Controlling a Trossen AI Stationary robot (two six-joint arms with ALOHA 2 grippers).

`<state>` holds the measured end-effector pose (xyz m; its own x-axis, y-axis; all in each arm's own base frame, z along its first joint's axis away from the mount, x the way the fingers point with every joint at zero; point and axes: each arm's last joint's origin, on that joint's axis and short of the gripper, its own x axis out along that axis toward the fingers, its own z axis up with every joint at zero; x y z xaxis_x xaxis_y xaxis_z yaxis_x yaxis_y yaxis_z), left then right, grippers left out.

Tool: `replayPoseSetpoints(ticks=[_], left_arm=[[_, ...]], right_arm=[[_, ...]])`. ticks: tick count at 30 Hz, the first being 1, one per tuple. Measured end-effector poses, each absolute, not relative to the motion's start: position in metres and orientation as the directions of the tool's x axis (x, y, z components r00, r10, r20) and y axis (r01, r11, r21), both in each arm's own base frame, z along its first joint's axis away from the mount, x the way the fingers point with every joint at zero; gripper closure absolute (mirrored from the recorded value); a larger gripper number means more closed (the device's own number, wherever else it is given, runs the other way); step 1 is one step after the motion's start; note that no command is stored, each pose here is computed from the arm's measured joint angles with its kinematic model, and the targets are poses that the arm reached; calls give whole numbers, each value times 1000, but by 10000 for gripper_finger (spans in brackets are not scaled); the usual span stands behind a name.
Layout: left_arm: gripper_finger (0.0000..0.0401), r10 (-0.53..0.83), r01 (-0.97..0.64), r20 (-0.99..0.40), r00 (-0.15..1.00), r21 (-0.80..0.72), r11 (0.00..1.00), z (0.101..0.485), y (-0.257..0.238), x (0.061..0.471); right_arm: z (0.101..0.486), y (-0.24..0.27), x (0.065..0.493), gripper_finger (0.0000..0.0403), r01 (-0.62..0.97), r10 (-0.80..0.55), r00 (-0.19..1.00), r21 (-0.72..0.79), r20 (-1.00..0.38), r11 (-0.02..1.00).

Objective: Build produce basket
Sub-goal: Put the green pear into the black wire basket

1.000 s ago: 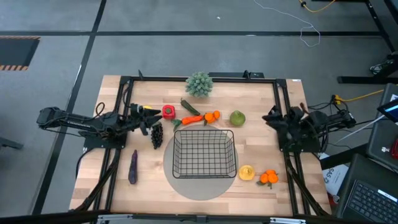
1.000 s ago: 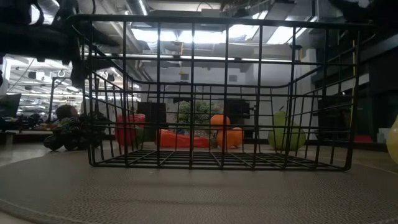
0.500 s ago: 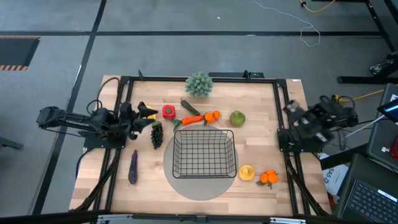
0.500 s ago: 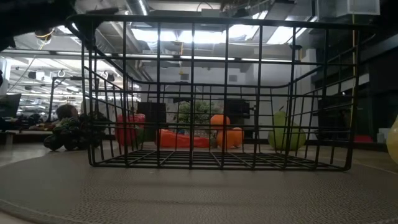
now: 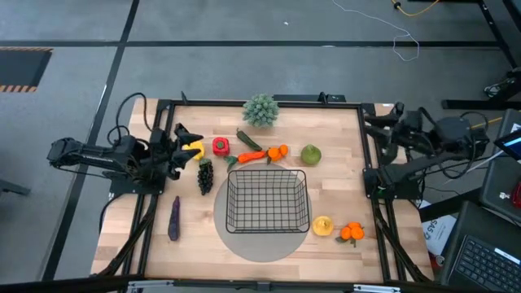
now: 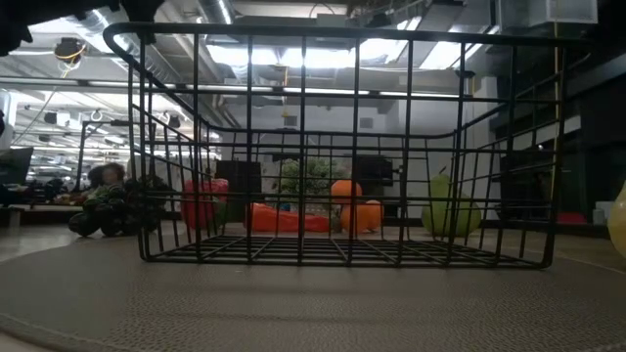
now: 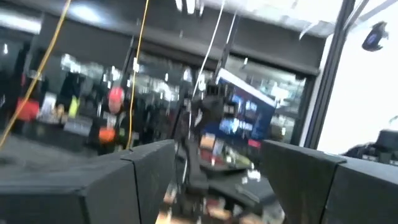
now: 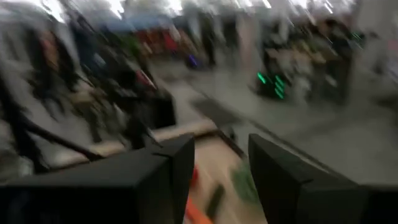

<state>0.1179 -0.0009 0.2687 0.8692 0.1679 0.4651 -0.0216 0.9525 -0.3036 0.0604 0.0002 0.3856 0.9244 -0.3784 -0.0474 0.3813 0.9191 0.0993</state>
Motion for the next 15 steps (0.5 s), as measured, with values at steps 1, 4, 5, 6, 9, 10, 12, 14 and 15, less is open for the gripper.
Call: replayPoseSetpoints(ticks=[1, 4, 5, 6, 9, 10, 12, 14, 15], left_arm=[[172, 167, -21, 443, 881, -317, 948, 267, -1, 119], [172, 166, -9, 399, 902, -368, 930, 262, -1, 121], [172, 166, -5, 389, 906, -382, 924, 261, -1, 122], [172, 166, -6, 380, 910, -387, 922, 260, -1, 122], [172, 179, -24, 364, 914, -390, 920, 259, -1, 123], [172, 190, -39, 353, 916, -393, 919, 258, 0, 123], [172, 225, -84, 318, 921, -401, 912, 254, 0, 124], [172, 259, -132, 279, 925, -405, 905, 251, 1, 126], [172, 273, -151, 261, 926, -404, 902, 249, 2, 126]], right_arm=[[385, 1, 63, 255, 405, -396, 912, 94, -104, 909], [378, 3, 74, 255, 462, -425, 865, 96, -267, 882], [376, 4, 78, 255, 469, -418, 852, 108, -316, 876], [373, 6, 81, 255, 470, -400, 841, 126, -365, 874], [362, 8, 89, 255, 488, -351, 787, 163, -508, 858], [358, 9, 93, 255, 502, -343, 764, 170, -546, 848], [349, 10, 101, 255, 539, -347, 714, 160, -609, 827], [341, 9, 111, 255, 575, -371, 672, 137, -641, 806], [337, 8, 116, 255, 594, -383, 654, 129, -653, 794]])
